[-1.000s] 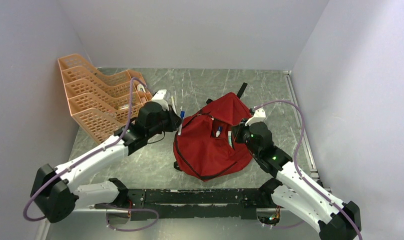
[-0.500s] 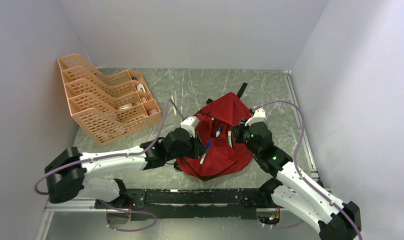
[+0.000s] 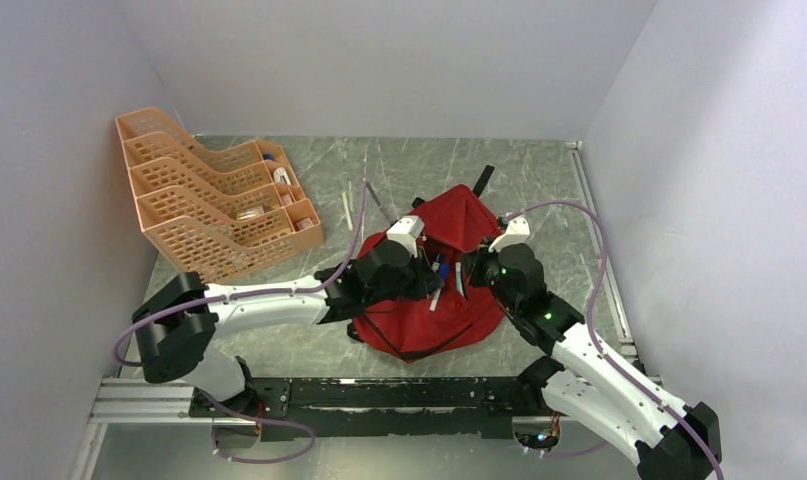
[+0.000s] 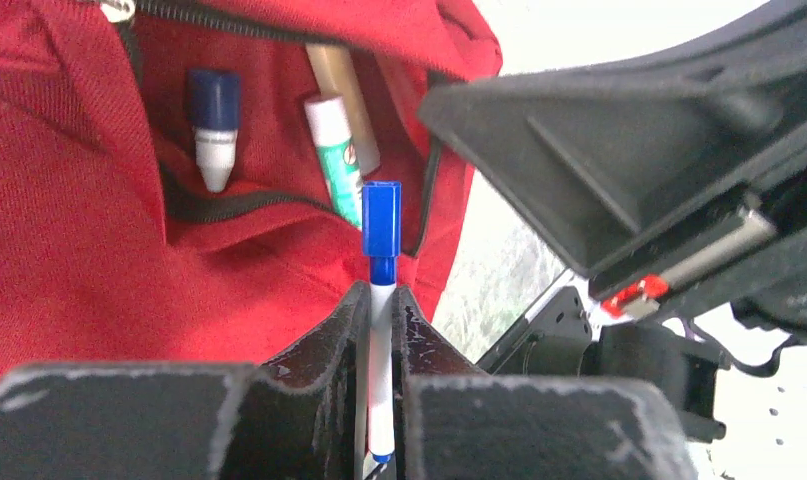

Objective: Pack the student bag
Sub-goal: Place the stationery in the student bag.

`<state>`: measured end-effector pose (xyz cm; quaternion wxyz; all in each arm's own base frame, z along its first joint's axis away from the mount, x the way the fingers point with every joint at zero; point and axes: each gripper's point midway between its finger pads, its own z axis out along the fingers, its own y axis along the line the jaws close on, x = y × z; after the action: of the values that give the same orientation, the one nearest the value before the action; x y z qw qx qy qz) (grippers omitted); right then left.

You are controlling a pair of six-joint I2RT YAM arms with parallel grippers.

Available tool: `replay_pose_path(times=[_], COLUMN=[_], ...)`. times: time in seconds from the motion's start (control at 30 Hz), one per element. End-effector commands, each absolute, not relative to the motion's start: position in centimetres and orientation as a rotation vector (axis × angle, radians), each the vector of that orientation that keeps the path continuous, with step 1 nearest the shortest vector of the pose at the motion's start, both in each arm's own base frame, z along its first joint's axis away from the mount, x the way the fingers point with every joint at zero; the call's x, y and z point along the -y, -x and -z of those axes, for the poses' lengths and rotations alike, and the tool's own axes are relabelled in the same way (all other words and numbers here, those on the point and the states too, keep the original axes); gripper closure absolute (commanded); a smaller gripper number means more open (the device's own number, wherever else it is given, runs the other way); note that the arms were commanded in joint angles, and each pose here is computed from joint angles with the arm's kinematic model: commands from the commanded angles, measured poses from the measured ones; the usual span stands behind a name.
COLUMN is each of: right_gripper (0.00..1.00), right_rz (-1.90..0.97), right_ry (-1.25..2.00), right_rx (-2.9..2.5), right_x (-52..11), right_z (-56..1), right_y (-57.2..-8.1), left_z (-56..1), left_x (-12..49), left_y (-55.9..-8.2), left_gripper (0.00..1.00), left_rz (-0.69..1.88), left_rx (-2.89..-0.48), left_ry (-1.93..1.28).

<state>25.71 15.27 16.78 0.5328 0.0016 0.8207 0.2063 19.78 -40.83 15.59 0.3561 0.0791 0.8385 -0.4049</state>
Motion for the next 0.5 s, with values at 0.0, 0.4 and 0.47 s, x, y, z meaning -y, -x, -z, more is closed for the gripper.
replay_pose_path(times=[0.0, 0.4, 0.47], right_gripper=[1.0, 1.0, 1.0], right_rz=[-0.518, -0.532, -0.543], right_ry=[-0.009, -0.016, -0.012], right_rx=[-1.938, -1.919, -1.916], right_x=[-15.5, -15.2, -15.3], right_z=[-17.3, -18.0, -18.0], right_y=[-25.6, -25.2, -25.1], left_z=[-17.0, -14.9, -15.1], left_x=[42.5, 43.8, 43.9], left_y=[-21.5, -25.5, -26.3], left_gripper=[0.95, 0.95, 0.95], left_rz=[1.039, 1.012, 1.026], left_rx=[-2.12, -2.165, -2.158], left_ry=[-0.154, -0.072, -0.059])
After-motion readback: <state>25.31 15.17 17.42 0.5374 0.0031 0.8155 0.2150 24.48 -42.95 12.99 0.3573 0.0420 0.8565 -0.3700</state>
